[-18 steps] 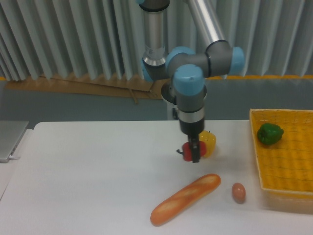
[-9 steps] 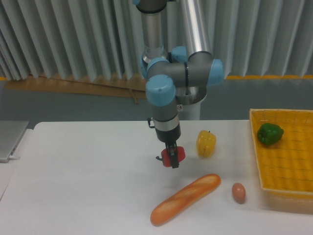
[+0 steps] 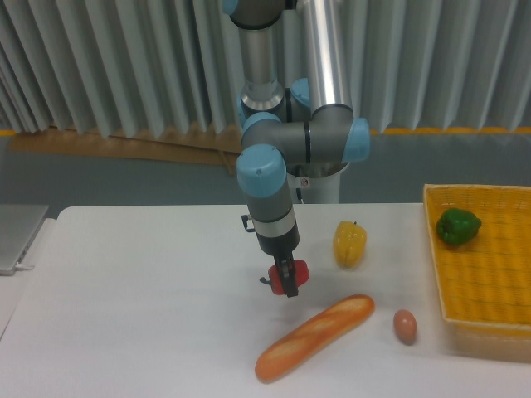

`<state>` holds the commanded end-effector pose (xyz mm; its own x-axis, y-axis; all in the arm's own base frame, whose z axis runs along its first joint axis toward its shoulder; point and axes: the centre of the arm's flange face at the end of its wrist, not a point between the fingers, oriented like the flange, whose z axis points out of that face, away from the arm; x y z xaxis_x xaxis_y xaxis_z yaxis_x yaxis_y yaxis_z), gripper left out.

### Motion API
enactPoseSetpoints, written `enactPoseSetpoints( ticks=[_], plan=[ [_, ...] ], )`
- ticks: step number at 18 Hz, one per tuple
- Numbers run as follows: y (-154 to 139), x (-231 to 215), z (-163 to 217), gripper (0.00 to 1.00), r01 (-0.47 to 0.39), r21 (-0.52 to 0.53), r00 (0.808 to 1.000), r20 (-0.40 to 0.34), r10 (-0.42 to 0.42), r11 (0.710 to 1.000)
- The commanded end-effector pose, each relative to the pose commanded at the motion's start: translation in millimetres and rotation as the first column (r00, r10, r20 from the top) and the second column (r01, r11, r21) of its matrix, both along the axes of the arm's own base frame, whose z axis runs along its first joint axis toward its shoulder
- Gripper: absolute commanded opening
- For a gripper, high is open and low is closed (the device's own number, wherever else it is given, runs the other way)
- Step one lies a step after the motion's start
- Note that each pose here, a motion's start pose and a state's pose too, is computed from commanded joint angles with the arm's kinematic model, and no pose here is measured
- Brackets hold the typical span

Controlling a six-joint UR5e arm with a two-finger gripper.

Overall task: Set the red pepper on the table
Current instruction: 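Carry the red pepper over the table beside the bread loaf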

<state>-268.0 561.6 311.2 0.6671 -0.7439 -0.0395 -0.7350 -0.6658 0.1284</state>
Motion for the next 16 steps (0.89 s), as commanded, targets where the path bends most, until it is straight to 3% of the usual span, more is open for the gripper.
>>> enactPoseSetpoints(
  ticks=[16],
  plan=[
    [19.3, -15.8, -34.2, 0.41, 0.006, 0.003, 1.000, -0.005, -0.006, 1.000]
  ],
)
